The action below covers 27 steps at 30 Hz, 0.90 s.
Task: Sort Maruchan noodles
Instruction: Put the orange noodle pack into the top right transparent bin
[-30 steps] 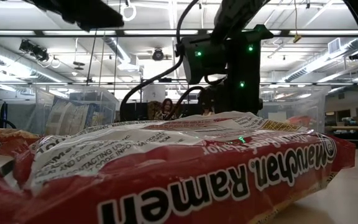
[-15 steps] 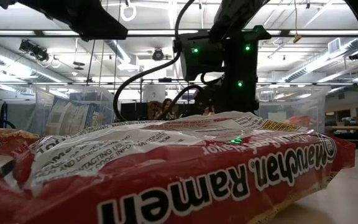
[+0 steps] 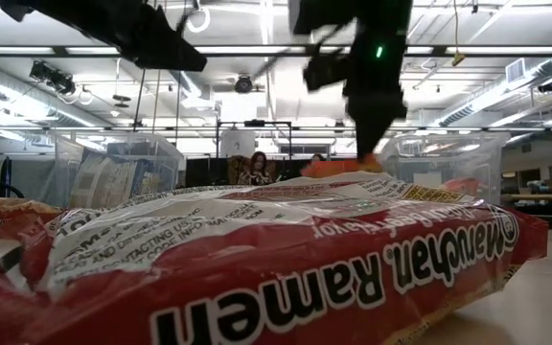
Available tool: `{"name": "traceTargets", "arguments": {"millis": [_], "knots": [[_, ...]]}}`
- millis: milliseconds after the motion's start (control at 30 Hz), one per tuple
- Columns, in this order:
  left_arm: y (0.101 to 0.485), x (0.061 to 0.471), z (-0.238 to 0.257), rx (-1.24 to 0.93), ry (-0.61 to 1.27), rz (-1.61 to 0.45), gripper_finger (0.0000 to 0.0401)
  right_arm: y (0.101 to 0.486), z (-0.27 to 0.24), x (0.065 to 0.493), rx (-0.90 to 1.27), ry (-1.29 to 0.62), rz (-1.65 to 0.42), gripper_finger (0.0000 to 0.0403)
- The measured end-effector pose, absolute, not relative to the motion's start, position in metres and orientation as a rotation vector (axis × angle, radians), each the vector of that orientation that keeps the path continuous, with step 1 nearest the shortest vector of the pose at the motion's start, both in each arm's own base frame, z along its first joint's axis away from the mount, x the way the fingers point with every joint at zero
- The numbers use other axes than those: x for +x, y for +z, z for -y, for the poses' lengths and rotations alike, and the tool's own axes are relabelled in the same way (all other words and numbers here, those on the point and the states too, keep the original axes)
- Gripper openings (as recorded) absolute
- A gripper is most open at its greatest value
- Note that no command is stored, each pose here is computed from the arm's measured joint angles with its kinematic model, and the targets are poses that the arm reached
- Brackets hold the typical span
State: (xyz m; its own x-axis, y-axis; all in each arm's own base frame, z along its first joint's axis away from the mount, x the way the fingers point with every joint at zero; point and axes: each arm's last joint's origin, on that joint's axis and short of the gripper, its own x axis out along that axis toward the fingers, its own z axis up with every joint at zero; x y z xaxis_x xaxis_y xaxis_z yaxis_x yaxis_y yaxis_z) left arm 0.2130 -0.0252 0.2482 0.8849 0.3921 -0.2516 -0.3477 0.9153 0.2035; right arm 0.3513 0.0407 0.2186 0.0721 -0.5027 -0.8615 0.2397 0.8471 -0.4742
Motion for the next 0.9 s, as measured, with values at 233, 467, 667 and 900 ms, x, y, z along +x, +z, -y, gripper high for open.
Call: {"name": "traceTargets", "arguments": {"millis": [233,467,667,900], "knots": [[0.234,0.239,0.029,0.241,0.223,-0.280,0.0165,0.259,-0.065,0.333,-0.266,-0.552,-1.211,0.0002],[0.221,0.268,0.016,0.188,0.088,-0.162,0.0178,0.266,-0.084,0.328,-0.285,-0.514,-1.149,0.0002],[0.206,0.282,0.009,0.150,0.034,-0.142,0.0226,0.265,-0.087,0.329,-0.259,-0.518,-1.132,0.0002],[0.198,0.286,-0.003,0.141,-0.038,-0.159,0.0235,0.265,-0.086,0.329,-0.278,-0.507,-1.136,0.0002]]}}
